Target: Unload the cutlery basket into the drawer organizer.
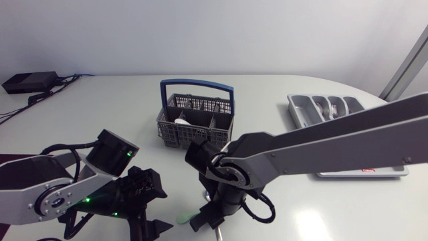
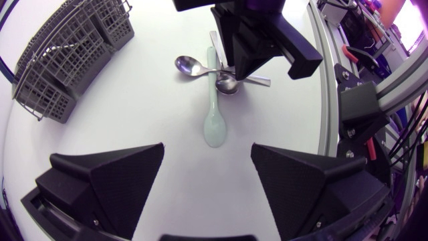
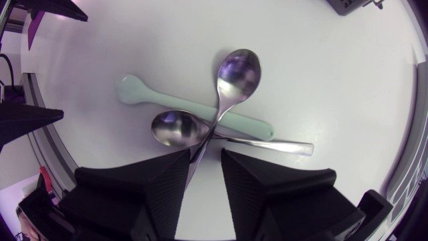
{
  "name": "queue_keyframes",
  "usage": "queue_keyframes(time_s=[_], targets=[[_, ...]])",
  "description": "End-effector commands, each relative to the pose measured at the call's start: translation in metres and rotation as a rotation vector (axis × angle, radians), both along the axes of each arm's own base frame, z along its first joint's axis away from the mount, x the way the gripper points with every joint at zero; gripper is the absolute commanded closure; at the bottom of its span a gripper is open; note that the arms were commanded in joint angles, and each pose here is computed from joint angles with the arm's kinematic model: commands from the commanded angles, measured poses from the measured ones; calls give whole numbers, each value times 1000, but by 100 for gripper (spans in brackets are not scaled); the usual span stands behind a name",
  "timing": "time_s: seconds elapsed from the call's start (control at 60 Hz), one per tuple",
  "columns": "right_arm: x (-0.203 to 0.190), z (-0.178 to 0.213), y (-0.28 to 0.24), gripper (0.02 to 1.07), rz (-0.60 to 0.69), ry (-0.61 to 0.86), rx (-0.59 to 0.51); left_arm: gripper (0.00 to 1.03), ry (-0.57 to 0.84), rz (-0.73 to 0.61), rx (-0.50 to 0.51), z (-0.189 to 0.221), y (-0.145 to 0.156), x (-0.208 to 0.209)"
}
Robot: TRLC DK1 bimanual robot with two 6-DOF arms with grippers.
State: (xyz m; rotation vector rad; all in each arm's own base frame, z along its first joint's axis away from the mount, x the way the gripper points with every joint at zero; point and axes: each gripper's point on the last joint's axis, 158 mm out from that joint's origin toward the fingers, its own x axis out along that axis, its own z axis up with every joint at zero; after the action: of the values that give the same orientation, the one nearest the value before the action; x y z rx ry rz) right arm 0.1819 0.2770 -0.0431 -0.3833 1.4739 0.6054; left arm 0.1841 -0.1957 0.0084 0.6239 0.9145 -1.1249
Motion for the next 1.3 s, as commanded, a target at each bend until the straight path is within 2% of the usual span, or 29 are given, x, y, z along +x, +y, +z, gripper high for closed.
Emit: queue_keyframes(time_s=[0.0, 0.283, 0.5, 0.983, 1.2, 1.283], targets=[[-22, -21, -28, 80, 24, 44, -83, 12, 9, 12, -2, 0, -2, 3], [-20, -27, -65, 84, 113, -11, -141, 12, 8, 10, -5, 0, -3, 2], [-15, -35, -70, 84, 218, -17, -80, 12, 7, 8, -4, 0, -3, 0], [-19, -63, -68, 84, 407, -13, -107, 12, 7, 8, -4, 0, -3, 0], [-25, -57, -77, 84, 485, -15, -67, 12, 10, 3, 0, -2, -3, -1], [-29, -56, -82, 88, 517, -9, -68, 12, 11, 5, -1, -2, -3, -1]])
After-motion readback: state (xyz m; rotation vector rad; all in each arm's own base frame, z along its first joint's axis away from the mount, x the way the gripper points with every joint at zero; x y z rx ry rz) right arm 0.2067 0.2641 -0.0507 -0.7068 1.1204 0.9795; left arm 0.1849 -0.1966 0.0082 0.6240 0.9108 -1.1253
